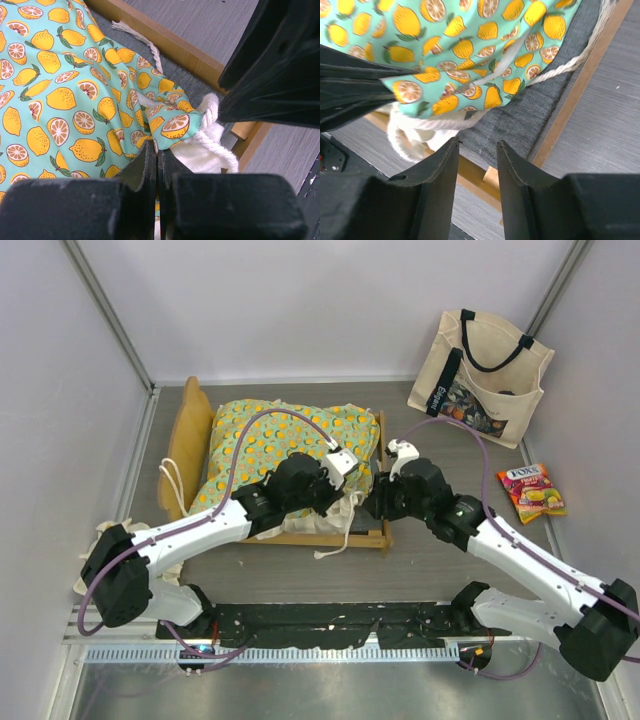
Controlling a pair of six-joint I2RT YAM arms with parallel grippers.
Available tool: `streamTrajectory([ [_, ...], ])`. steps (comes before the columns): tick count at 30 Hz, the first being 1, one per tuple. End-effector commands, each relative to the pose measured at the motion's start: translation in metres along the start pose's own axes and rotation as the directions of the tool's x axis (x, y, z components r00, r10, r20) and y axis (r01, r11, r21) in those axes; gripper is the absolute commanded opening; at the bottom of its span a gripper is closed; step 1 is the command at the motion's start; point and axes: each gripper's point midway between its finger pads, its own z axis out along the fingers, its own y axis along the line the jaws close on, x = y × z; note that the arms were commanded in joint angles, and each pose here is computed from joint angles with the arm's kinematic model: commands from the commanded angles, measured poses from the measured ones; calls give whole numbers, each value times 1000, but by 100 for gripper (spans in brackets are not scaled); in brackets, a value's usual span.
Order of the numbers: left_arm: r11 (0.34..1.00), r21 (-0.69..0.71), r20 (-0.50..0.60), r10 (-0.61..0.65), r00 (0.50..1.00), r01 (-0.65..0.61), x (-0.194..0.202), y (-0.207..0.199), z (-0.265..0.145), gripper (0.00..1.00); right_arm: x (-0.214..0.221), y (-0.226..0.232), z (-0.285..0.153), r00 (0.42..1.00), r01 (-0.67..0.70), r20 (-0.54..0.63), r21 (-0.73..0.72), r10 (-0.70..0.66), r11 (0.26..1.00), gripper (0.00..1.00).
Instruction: Set up the pet bed
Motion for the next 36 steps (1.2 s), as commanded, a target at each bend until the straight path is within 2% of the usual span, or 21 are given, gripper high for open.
streamTrajectory([
  [1, 1000, -15, 97, -4, 995, 5, -29, 5, -3, 0, -6, 8, 19, 998, 10, 67, -57, -6, 998, 40],
  [13, 999, -9, 105, -31, 994, 32, -33, 5, 1, 0, -17, 11, 40, 978, -51, 195, -104, 70, 993, 41],
  [20, 999, -7, 102, -47, 994, 48, -32, 5, 1, 0, -22, 0, 46, 964, -76, 251, -62, 89, 995, 41],
  [24, 998, -4, 130, -55, 990, 56, -37, 5, 2, 0, -25, 2, 50, 944, -77, 313, -102, 105, 992, 36],
  [25, 998, 0, 128, -58, 990, 58, -37, 4, 2, 0, -22, 0, 51, 944, -75, 314, -101, 104, 992, 35],
  [26, 998, 1, 130, -58, 990, 58, -37, 4, 2, 0, -22, 0, 53, 943, -64, 320, -103, 94, 993, 25],
  [28, 998, -2, 130, -60, 990, 61, -37, 5, 3, 0, -23, 0, 53, 940, -52, 332, -101, 83, 994, 22],
  [29, 998, -1, 130, -61, 990, 61, -37, 4, 3, 0, -24, -1, 52, 938, -37, 338, -99, 69, 994, 17],
  [33, 998, -4, 127, -59, 990, 60, -37, 5, 2, 0, -36, 5, 38, 928, -3, 371, -110, 43, 994, 10],
  [36, 998, -24, 122, -51, 991, 54, -35, 10, 1, 0, -35, 2, 22, 947, 31, 321, -64, -9, 997, 3],
])
